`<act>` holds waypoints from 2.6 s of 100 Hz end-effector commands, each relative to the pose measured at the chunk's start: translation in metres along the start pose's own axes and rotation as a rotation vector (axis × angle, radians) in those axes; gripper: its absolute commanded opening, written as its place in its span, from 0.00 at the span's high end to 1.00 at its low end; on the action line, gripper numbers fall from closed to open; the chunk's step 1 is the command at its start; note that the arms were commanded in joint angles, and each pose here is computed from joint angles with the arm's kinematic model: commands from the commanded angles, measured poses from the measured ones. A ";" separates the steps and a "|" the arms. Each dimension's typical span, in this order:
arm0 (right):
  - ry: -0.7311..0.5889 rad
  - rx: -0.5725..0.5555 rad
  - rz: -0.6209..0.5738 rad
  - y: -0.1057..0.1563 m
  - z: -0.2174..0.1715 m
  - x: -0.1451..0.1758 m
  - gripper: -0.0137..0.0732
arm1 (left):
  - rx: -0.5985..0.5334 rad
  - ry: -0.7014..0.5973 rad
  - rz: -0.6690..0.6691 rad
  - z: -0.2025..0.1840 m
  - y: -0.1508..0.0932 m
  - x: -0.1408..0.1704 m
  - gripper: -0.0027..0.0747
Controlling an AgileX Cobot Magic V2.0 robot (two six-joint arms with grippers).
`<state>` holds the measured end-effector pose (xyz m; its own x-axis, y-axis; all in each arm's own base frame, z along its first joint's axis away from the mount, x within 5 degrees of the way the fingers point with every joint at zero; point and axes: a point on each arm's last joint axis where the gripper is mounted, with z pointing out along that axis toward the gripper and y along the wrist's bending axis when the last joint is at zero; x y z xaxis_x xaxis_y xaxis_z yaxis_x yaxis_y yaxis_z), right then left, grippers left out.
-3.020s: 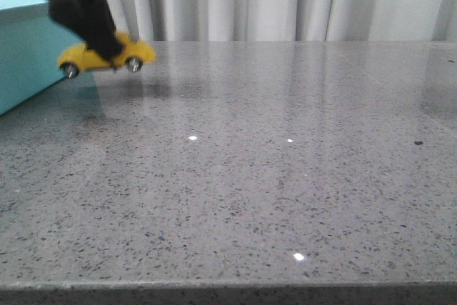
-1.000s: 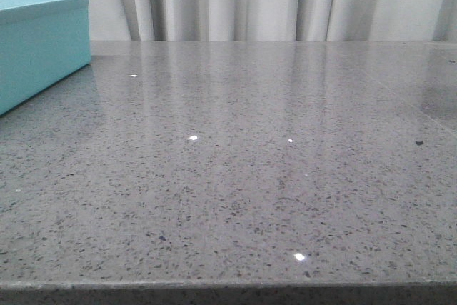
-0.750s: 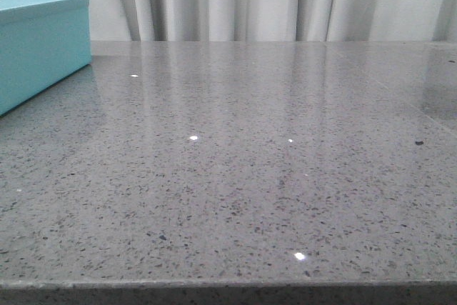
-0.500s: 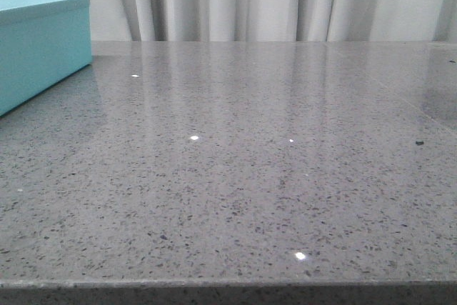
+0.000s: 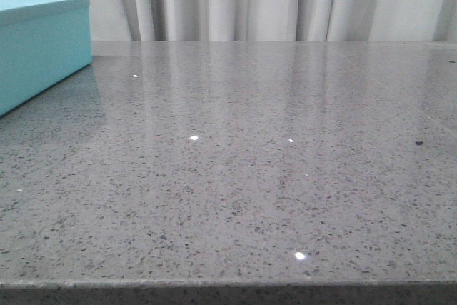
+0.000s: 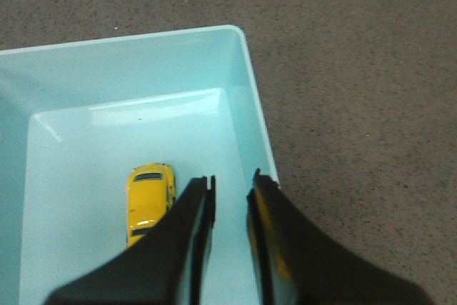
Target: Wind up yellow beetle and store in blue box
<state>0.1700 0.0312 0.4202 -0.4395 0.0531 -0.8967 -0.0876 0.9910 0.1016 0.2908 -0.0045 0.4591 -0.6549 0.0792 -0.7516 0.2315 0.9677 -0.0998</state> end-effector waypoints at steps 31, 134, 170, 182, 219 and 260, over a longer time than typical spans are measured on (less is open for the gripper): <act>-0.237 -0.034 -0.039 -0.007 -0.032 0.032 0.92 | -0.018 -0.223 0.000 -0.051 -0.026 0.072 0.99; -0.519 -0.111 -0.116 -0.016 -0.031 0.132 0.92 | -0.188 -0.581 -0.015 -0.048 -0.038 0.277 0.99; -0.512 -0.109 -0.116 -0.016 -0.031 0.133 0.92 | -0.187 -0.579 -0.015 -0.048 -0.038 0.277 0.99; -0.512 -0.109 -0.116 -0.016 -0.031 0.133 0.92 | -0.187 -0.579 -0.015 -0.048 -0.038 0.277 0.99; -0.511 -0.109 -0.116 -0.016 -0.031 0.133 0.92 | -0.186 -0.566 -0.018 -0.044 -0.037 0.280 0.99; -0.511 -0.109 -0.116 -0.016 -0.031 0.133 0.92 | -0.244 -0.694 0.004 -0.041 -0.031 0.292 0.99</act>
<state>0.0867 0.0174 0.2966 -0.0387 0.0208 -0.9990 -0.1964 0.9801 0.0281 0.0624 -0.0034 0.2551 -0.1618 0.0101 -0.9868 0.0256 0.9997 0.0060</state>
